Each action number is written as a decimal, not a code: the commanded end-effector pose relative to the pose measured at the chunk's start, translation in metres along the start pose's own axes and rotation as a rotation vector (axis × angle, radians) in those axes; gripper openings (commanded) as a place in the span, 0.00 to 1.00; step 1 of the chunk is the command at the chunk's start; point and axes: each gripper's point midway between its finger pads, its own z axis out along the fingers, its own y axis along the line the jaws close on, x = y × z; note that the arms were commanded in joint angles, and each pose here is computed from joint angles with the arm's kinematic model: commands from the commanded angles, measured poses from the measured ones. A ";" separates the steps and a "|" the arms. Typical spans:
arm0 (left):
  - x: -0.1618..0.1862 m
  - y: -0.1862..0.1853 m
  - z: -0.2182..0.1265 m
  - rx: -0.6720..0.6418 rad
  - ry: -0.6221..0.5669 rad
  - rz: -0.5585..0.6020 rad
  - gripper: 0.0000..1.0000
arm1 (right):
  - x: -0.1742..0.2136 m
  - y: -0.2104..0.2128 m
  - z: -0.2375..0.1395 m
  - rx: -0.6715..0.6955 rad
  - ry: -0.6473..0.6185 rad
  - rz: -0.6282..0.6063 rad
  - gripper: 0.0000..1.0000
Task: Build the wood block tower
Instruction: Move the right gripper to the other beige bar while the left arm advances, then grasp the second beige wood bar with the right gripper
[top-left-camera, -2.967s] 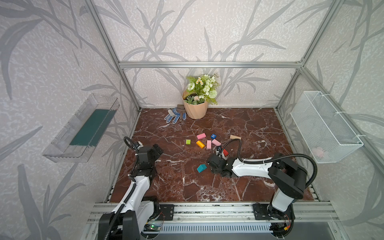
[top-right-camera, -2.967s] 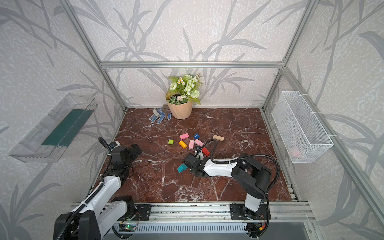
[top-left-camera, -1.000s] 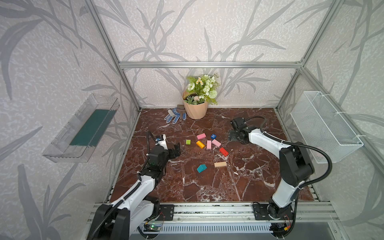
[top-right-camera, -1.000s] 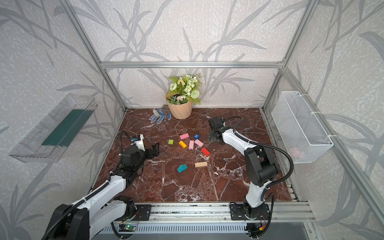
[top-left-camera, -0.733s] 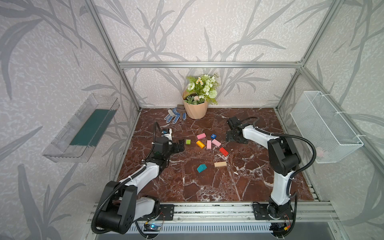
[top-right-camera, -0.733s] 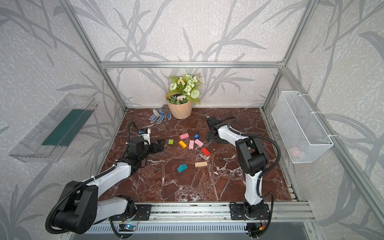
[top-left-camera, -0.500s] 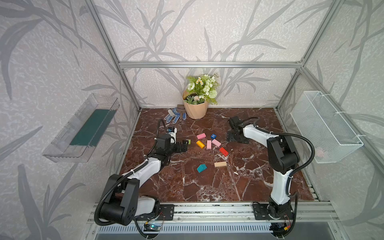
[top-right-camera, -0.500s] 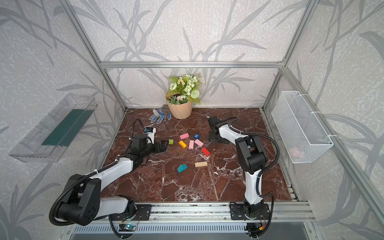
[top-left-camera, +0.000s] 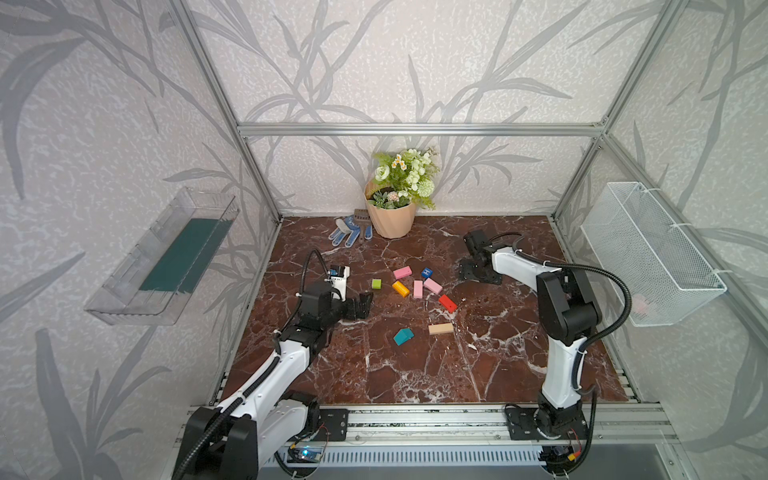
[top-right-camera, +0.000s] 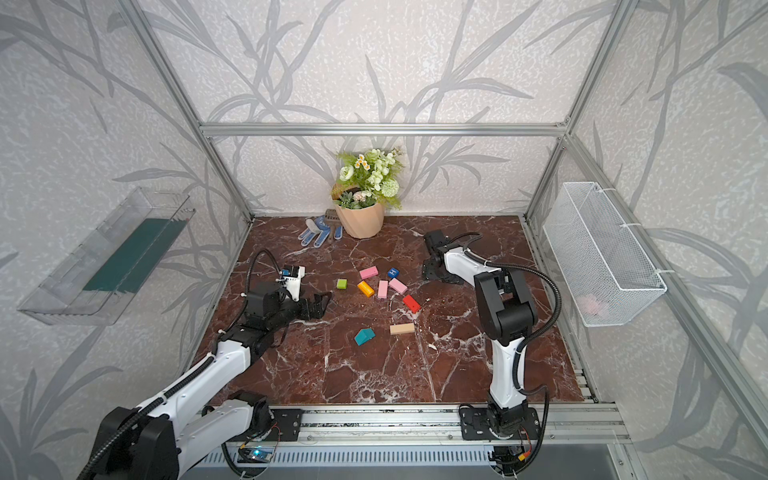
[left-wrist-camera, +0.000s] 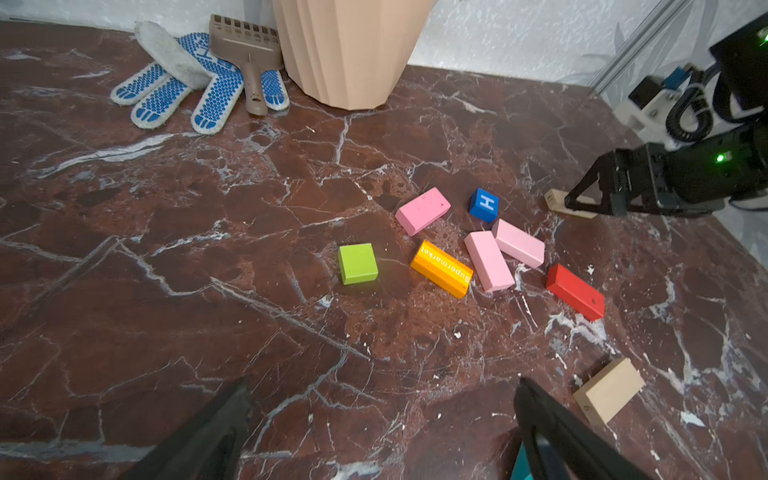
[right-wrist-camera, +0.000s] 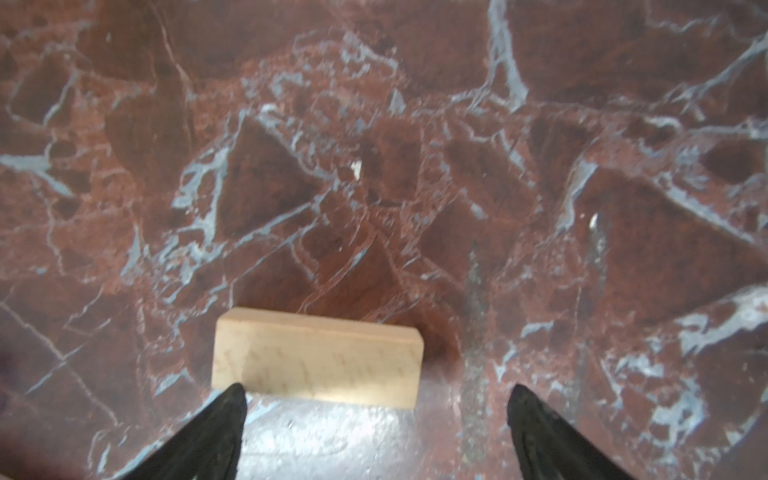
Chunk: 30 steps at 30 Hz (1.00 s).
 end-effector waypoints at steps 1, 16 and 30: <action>-0.009 0.001 -0.006 -0.008 -0.040 0.090 0.99 | -0.003 0.006 0.001 -0.029 -0.008 -0.018 0.97; -0.019 -0.018 -0.015 0.241 -0.128 0.073 0.99 | -0.005 0.028 0.017 -0.021 0.075 -0.004 0.95; -0.019 -0.027 -0.014 0.300 -0.116 0.091 0.99 | 0.005 0.009 0.014 0.049 0.051 0.032 0.93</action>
